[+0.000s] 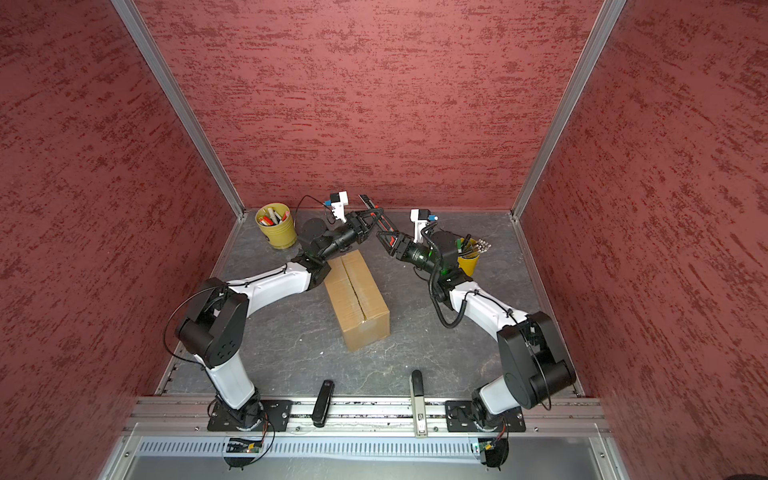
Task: Unpack the express box
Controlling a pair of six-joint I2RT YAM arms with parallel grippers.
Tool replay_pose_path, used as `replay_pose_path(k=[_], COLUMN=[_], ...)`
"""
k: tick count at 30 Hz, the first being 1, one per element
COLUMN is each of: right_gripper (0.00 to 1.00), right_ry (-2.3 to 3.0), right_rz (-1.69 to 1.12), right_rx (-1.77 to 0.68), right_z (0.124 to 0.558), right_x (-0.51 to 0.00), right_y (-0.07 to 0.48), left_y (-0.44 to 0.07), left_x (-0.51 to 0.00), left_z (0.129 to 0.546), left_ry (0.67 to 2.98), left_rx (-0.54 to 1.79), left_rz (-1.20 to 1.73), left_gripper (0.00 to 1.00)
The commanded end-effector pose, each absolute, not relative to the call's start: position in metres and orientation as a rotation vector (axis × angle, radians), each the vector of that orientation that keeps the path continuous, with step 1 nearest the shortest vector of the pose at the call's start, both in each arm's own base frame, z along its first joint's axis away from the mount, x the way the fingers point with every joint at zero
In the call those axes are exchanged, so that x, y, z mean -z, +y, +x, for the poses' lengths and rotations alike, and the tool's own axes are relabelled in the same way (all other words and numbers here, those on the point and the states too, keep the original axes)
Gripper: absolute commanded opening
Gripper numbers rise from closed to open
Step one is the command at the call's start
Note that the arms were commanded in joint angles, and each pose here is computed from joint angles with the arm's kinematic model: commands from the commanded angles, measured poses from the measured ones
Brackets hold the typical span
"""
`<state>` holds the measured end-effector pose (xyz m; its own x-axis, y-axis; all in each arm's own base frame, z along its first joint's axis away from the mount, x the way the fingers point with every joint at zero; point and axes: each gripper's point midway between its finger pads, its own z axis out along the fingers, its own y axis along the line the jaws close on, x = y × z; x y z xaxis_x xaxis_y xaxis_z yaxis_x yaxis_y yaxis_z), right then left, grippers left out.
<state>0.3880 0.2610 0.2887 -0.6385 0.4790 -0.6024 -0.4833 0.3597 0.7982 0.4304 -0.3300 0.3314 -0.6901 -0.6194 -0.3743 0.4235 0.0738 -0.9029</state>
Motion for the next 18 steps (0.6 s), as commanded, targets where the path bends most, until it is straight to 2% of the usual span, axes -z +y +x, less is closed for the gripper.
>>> replay_pose_path(k=[1,18], right_gripper=[0.57,0.52], right_ry=[1.663,1.558], right_rz=[-0.013,-0.009], right_rx=[-1.432,-1.465], right_z=[0.39,0.392], right_x=[-0.323,-0.356], right_y=[0.261,0.258], left_y=[-0.339,-0.351], left_x=[-0.333,-0.316], left_z=[0.421,0.407], left_ry=[1.548,1.56], left_rx=[1.778,1.793], left_rz=[-0.186,-0.193], left_gripper=[0.0,0.0])
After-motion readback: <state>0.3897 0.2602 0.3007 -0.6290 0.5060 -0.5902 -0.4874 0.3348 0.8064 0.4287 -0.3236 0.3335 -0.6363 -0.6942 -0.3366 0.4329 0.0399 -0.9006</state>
